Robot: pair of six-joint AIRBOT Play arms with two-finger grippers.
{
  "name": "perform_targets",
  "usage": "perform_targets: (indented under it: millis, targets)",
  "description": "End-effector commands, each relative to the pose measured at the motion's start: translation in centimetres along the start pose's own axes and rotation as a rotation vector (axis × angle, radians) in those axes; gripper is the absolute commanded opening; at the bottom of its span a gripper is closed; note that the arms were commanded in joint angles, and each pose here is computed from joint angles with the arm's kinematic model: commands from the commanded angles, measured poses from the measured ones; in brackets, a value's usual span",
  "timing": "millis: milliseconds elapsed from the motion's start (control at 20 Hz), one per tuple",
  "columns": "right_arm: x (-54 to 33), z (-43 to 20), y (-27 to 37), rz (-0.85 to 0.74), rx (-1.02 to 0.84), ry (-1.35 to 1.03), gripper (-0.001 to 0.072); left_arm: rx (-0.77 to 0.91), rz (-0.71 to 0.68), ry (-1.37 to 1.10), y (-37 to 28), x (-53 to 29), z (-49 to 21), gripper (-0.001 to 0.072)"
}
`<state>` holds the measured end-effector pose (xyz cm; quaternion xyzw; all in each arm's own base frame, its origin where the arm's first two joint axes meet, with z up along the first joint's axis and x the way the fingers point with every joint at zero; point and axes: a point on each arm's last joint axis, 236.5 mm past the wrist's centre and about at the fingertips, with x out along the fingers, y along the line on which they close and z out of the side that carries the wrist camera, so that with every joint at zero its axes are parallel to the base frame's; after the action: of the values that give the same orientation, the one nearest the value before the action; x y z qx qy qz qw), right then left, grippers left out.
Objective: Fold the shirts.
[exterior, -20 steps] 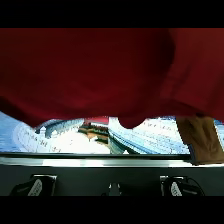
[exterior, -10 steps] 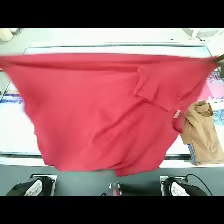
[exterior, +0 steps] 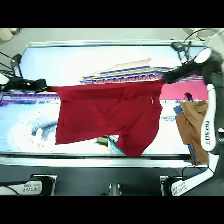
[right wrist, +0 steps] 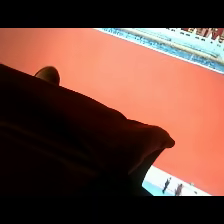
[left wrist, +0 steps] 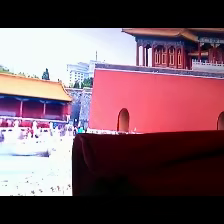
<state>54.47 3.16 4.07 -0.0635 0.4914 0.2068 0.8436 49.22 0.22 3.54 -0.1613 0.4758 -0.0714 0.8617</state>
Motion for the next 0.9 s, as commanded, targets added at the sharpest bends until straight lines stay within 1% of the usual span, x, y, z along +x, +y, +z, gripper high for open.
perform_targets:
  millis: [0,100,200,350,400,550,650,700,750,800,850]
  targets:
    - [4.9,1.4,-0.4,-0.018,0.044,-0.057,0.0019,-0.034,0.007,0.037,1.7,4.4,-0.3,0.0026]
    - [4.6,0.5,0.1,0.001,0.024,-0.017,0.0019,-0.014,0.007,0.023,1.7,4.0,0.5,0.0026]
    - [3.0,-2.4,1.6,0.048,-0.073,0.115,0.0020,0.017,-0.015,0.084,1.2,2.9,-0.2,0.0025]
    - [0.3,-10.1,3.5,0.143,-0.092,0.447,0.0019,0.050,-0.029,0.371,0.9,1.9,-7.1,0.0024]
    - [0.2,-11.7,4.0,0.167,-0.072,0.503,0.0019,0.058,-0.021,0.453,1.1,1.8,-9.3,0.0024]
    - [2.3,-15.0,5.5,0.229,-0.002,0.569,0.0019,0.001,0.016,0.580,2.1,3.0,-14.4,0.0024]
    - [3.7,-14.7,5.8,0.230,0.047,0.530,0.0020,-0.039,0.013,0.611,2.3,3.8,-15.8,0.0027]
    - [3.9,-13.9,6.1,0.234,0.061,0.492,0.0042,-0.056,-0.009,0.611,1.9,4.0,-15.8,0.0082]
    - [3.7,-12.6,6.2,0.238,0.065,0.444,0.0229,-0.071,-0.031,0.607,1.4,3.7,-15.4,0.0308]
    - [2.8,-11.7,6.1,0.241,0.051,0.418,0.0444,-0.076,-0.044,0.606,1.2,3.1,-14.9,0.0498]
    - [1.2,-11.2,5.6,0.233,0.033,0.403,0.0472,-0.073,-0.048,0.606,1.3,2.1,-14.2,0.0508]
